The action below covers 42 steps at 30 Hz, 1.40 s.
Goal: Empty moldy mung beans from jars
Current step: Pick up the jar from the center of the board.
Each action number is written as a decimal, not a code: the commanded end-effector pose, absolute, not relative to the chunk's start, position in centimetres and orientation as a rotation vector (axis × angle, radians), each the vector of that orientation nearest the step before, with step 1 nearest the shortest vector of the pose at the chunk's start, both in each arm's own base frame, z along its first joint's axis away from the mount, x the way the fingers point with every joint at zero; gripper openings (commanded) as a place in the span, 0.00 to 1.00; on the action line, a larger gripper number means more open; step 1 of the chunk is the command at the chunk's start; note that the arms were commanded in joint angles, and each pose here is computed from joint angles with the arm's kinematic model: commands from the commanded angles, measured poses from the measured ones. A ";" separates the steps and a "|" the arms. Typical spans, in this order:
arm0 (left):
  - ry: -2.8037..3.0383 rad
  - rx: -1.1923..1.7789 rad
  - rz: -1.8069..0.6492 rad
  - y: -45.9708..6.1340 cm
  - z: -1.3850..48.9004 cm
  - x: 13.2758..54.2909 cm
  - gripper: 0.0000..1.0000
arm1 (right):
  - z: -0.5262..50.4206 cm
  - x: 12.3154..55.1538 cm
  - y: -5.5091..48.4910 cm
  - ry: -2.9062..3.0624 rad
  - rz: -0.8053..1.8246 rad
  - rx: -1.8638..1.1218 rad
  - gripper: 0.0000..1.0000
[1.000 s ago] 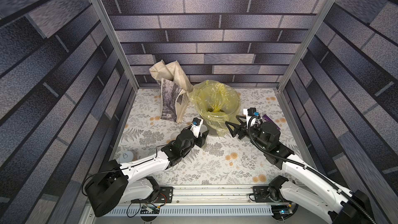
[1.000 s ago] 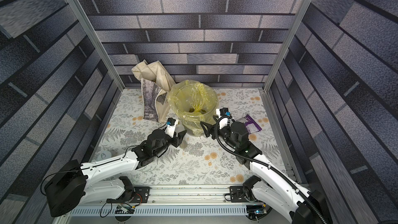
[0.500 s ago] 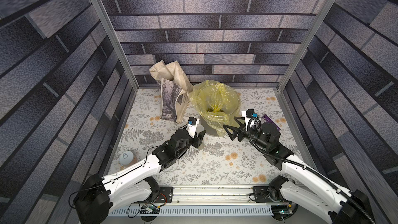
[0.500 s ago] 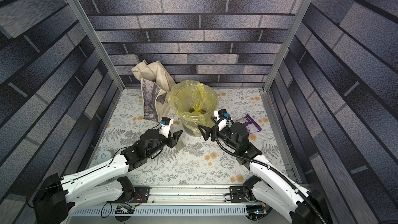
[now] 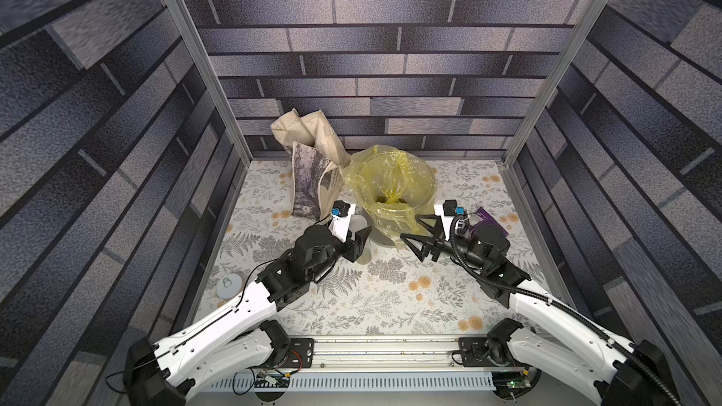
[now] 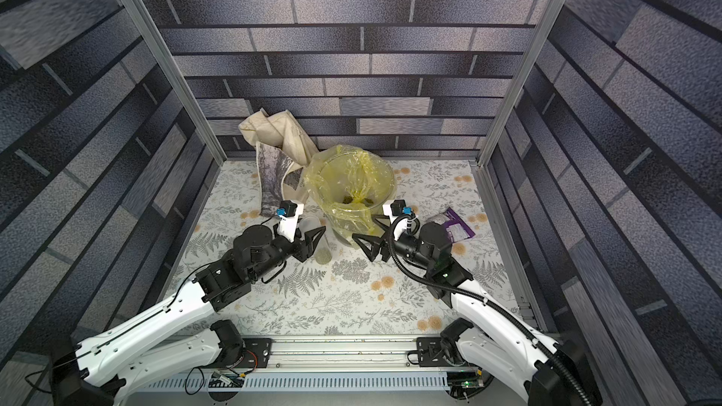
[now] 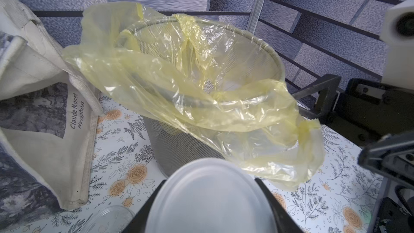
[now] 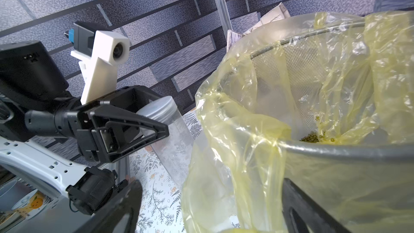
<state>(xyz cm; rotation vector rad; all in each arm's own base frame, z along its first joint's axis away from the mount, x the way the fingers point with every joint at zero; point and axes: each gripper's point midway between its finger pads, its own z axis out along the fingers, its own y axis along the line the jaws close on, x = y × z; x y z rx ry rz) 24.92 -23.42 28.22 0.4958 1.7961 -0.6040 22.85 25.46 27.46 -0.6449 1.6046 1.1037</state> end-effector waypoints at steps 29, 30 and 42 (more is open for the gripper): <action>1.632 0.603 -0.840 -25.4 42.4 21.6 0.49 | 35.1 20.6 26.5 1.366 1.257 -0.747 0.96; 1.633 0.609 -0.848 -25.5 42.5 21.5 0.49 | 35.1 20.7 26.6 1.367 1.255 -0.747 0.96; 1.593 0.648 -0.899 -26.4 44.7 21.0 0.49 | 35.8 21.0 26.2 1.353 1.181 -0.752 0.96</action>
